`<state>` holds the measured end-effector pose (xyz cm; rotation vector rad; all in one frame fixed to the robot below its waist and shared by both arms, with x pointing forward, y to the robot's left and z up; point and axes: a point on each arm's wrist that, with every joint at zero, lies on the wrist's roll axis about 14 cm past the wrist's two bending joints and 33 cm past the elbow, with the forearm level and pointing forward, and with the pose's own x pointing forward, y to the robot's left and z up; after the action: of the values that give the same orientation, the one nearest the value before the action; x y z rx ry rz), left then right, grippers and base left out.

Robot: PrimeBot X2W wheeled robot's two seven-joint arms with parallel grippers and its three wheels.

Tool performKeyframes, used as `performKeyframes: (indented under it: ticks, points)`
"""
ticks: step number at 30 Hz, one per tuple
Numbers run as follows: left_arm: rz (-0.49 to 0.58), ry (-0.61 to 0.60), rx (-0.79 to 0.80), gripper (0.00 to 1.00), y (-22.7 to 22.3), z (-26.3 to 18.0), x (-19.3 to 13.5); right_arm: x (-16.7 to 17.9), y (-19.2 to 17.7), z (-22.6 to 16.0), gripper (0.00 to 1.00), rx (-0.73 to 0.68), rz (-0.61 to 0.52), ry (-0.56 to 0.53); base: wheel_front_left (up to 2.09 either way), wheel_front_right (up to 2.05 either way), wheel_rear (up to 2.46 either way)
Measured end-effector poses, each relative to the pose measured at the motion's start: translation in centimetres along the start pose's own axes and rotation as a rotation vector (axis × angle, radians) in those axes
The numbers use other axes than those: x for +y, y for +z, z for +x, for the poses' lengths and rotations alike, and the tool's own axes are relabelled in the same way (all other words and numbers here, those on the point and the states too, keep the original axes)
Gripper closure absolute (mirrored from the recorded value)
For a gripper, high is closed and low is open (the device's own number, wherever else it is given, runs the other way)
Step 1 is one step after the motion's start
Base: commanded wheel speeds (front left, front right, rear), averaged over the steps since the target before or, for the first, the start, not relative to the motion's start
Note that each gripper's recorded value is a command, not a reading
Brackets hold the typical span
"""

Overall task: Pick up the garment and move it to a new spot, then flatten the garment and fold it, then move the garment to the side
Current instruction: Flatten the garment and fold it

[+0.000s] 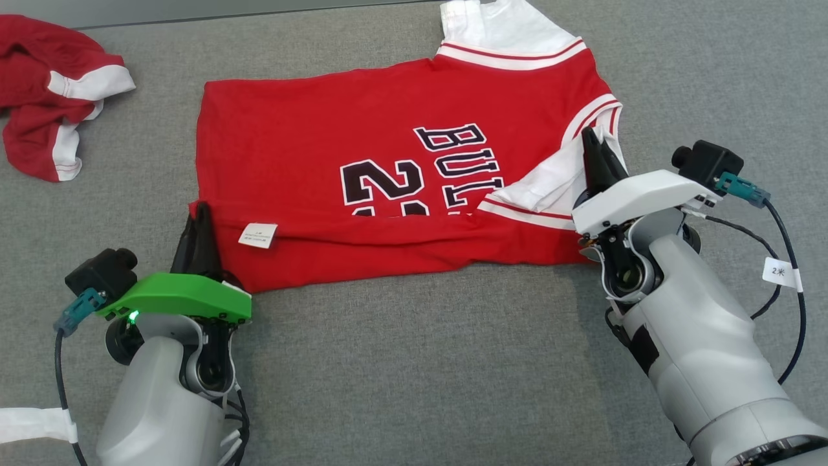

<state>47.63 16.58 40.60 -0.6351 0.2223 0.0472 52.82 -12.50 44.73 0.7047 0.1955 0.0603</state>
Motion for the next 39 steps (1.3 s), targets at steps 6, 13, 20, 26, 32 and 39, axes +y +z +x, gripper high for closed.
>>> performKeyframes:
  ticks: [6, 13, 20, 26, 32, 39]
  points:
    - [-0.07, -0.004, -0.021, 0.0, -0.2, -1.1, -0.4, -0.2, -0.9, 0.7, 0.0, 0.056, -0.01, -0.028, 0.0, 0.0, 0.0]
    - [-0.108, 0.011, 0.011, 0.0, -1.2, -4.0, 0.7, 2.4, 1.4, 1.7, 0.0, -0.017, -0.076, 0.048, 0.0, 0.0, 0.0]
    - [-0.108, 0.074, 0.117, 0.0, -2.9, -6.1, 2.3, 3.0, 5.5, -0.5, 0.0, -0.152, -0.219, 0.115, 0.0, 0.0, 0.0]
    - [-0.096, 0.107, 0.155, 0.0, -3.3, -6.0, 2.4, 1.5, 5.1, -4.5, 0.0, -0.196, -0.285, 0.094, 0.0, 0.0, 0.0]
    - [-0.092, 0.11, 0.181, 0.67, -3.9, -5.3, 1.9, -2.6, 3.9, -8.2, 0.0, -0.167, -0.368, -0.01, 0.0, 0.0, 0.0]
    - [-0.058, 0.083, 0.163, 1.0, -3.7, -4.9, 1.1, -8.1, 0.8, -10.6, 0.0, -0.027, -0.39, -0.167, 0.0, 0.0, 0.0]
